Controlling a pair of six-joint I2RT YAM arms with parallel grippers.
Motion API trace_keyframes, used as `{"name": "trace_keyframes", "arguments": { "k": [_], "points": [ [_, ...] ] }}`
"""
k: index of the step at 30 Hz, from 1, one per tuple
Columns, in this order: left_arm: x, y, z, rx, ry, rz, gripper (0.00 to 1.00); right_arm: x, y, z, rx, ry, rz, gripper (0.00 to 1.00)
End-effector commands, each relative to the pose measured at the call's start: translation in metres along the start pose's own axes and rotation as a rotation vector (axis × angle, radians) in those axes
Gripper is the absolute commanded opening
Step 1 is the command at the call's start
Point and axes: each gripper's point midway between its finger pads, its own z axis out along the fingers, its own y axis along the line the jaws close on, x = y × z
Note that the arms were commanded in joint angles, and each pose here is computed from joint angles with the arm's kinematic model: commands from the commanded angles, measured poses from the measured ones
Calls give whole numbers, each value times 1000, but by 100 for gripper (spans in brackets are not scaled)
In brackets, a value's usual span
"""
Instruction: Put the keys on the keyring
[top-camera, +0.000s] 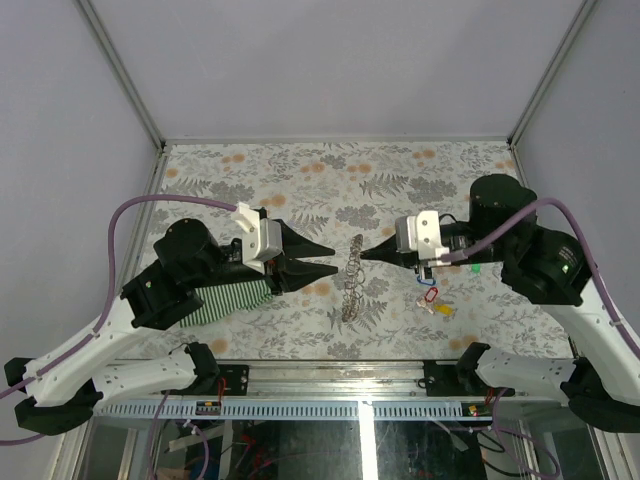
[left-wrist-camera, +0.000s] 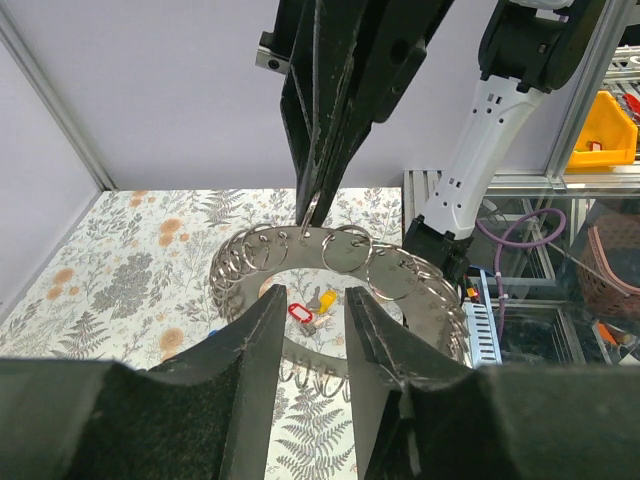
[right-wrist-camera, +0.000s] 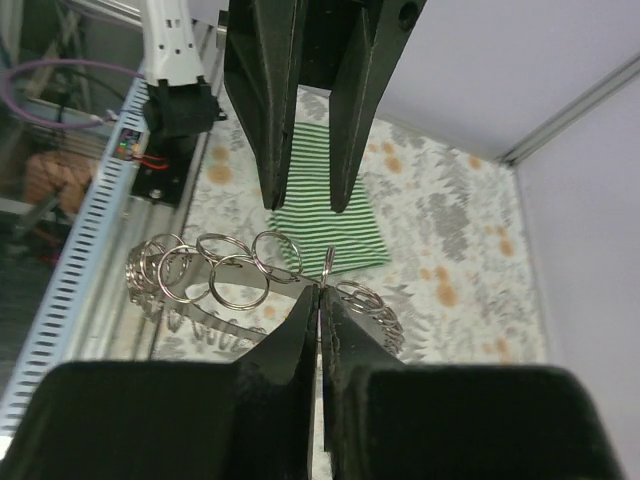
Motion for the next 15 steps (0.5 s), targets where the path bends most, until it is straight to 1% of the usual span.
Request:
{"name": "trace_keyframes", "arguments": {
  "k": [1, 7, 12, 15],
  "points": [
    [-17, -1, -3, -7, -53, 20, 31, -15, 8, -8, -31, 37, 197, 0],
    [-19, -1, -6, -25, -79, 3, 31, -2, 16, -10, -74, 179, 395, 0],
    [-18, -1, 0, -9, -76, -21, 30, 14, 22, -7, -94, 263, 492, 0],
    [-13, -3, 6, 15, -61, -35, 29, 19, 25, -5, -109, 286, 519, 0]
  ]
}}
